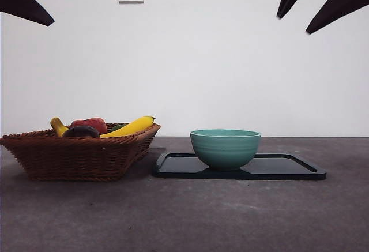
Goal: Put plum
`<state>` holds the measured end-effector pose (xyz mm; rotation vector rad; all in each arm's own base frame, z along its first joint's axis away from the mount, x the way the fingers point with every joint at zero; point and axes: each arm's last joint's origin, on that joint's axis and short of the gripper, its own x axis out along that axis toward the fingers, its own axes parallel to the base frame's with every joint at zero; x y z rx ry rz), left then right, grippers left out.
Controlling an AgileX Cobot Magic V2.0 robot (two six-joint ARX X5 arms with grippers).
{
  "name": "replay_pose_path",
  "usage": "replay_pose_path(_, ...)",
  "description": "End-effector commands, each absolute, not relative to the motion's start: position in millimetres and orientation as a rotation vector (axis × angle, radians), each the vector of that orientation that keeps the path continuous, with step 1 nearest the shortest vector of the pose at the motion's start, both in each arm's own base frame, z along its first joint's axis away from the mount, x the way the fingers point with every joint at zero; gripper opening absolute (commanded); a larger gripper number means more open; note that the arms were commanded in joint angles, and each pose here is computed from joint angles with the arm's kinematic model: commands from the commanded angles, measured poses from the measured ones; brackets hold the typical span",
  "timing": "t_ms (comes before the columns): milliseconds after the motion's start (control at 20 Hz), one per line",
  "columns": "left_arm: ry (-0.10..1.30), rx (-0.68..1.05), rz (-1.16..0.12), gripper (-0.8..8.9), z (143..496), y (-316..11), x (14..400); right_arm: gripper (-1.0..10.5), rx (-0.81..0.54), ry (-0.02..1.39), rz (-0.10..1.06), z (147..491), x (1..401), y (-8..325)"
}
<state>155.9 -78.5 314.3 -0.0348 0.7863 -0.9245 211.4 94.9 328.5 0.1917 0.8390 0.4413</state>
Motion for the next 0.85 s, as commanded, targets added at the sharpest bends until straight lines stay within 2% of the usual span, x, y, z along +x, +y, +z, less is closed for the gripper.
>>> replay_pose_path(50, 0.754, -0.022, -0.942, 3.74, 321.6, -79.7, 156.4, 2.6, 0.145, 0.851, 0.43, 328.6, 239.8, 98.9)
replay_pose_path(400, 0.752, -0.022, -0.942, 3.74, 321.7, -79.7, 156.5, 2.6, 0.106, 0.954, 0.384, 296.5, 311.9, 108.6)
replay_pose_path(850, 0.752, -0.021, -0.942, 3.74, 321.7, -79.8, 156.6, 2.6, 0.108, 1.043, 0.403, 233.9, 354.0, 123.3)
